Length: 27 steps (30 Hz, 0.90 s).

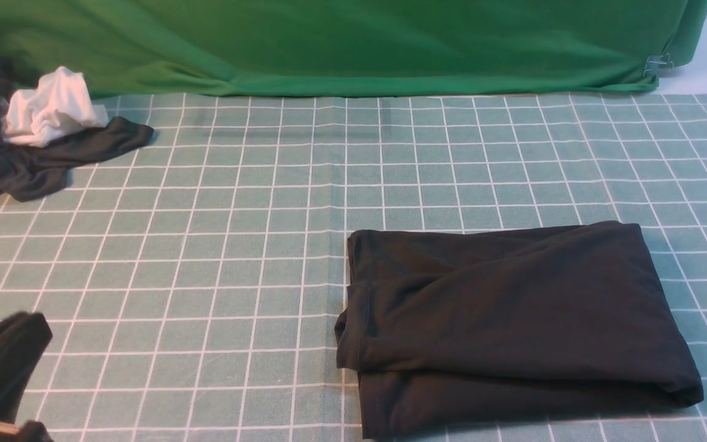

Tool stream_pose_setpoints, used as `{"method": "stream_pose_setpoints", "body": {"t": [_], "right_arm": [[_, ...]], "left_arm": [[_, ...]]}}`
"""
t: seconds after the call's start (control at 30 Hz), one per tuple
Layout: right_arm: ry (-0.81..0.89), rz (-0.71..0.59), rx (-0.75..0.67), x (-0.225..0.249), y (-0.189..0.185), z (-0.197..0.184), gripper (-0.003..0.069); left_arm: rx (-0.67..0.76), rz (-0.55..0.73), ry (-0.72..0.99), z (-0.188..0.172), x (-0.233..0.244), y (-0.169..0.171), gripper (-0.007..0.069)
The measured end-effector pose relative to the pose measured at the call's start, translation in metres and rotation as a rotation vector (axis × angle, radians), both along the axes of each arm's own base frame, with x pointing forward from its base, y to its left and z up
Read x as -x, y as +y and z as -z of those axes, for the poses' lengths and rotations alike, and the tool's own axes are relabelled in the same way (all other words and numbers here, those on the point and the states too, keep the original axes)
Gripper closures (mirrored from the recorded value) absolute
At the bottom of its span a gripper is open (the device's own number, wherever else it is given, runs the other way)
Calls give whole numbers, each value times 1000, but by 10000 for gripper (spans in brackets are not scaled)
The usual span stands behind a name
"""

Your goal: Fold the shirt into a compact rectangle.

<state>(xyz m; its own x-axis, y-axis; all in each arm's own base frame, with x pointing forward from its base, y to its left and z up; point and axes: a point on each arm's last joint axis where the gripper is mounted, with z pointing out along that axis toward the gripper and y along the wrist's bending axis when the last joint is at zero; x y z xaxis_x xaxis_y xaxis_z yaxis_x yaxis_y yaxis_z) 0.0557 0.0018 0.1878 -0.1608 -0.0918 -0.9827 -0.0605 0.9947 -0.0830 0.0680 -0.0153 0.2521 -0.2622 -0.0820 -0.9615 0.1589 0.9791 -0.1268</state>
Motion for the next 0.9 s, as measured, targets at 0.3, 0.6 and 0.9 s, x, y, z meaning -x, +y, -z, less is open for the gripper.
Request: {"method": "stream_pose_setpoints", "body": {"t": [0.3,0.6,0.9], "right_arm": [[0,0,0,0,0,0,421],[1,0,0,0,0,0,420],[0,0,0,0,0,0,420]], "left_arm": [[-72,-44,-16,19,-1,5,613],[-42,-138,-171,54,11,13,613],[-37,-263,-108,60,12,20,613]]}}
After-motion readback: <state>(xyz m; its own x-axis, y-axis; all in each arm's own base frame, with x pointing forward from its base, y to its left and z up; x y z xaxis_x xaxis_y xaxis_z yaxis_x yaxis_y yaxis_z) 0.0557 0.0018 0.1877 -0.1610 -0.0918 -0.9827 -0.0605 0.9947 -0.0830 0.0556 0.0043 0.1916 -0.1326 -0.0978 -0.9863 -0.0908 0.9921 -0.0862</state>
